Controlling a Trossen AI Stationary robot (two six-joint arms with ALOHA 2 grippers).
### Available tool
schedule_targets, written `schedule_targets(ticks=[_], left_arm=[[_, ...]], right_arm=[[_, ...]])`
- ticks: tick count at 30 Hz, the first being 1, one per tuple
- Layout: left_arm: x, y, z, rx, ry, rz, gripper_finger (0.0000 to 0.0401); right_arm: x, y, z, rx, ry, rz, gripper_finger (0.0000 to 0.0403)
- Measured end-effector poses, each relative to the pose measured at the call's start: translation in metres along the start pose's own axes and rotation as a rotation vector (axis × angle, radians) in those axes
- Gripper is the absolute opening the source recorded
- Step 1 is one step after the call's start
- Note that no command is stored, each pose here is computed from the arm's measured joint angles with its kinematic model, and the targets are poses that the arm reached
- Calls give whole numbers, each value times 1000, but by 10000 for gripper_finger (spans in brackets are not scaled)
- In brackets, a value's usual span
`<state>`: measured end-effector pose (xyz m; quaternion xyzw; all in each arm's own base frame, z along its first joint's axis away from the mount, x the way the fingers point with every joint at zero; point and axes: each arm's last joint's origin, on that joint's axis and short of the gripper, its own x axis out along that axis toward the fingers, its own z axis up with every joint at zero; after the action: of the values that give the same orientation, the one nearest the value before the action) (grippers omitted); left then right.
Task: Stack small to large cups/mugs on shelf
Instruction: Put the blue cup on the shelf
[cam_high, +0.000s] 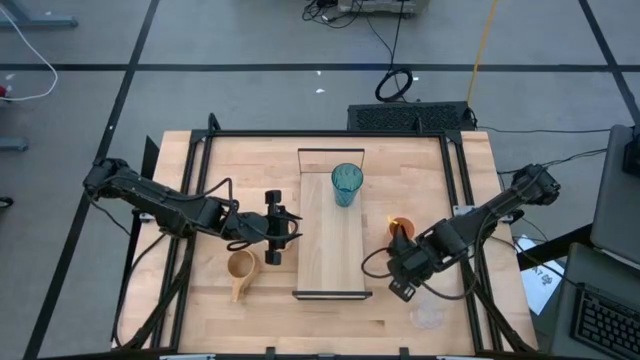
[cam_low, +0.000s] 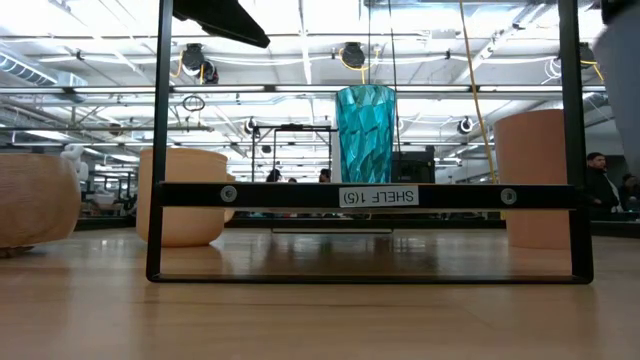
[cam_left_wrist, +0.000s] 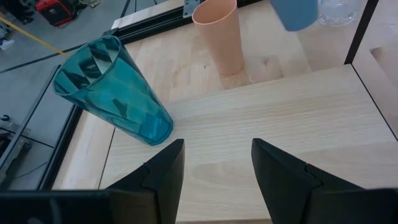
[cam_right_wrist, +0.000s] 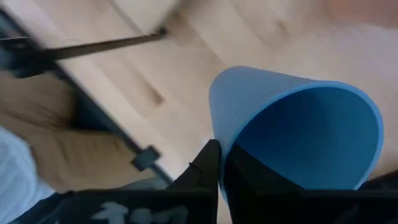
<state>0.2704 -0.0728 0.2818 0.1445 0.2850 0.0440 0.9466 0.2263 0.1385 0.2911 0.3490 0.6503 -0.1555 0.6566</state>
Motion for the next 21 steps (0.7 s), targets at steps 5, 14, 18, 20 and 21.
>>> schedule_targets(ticks=[5,14,18,20,21], left_arm=[[0,0,0,6,0,0,189],[0,0,0,1,0,0,189],[0,0,0,-2,0,0,189],[0,0,0,-2,0,-1,189],[0,0,0,-2,0,0,189]], right_arm=[[-20,10,0,-65,-32,72,1],[-31,8,3,-140,-84,38,1],[-31,6,5,-153,-98,17,0],[-33,5,6,-156,-99,18,0],[-34,4,6,-155,-99,17,0]])
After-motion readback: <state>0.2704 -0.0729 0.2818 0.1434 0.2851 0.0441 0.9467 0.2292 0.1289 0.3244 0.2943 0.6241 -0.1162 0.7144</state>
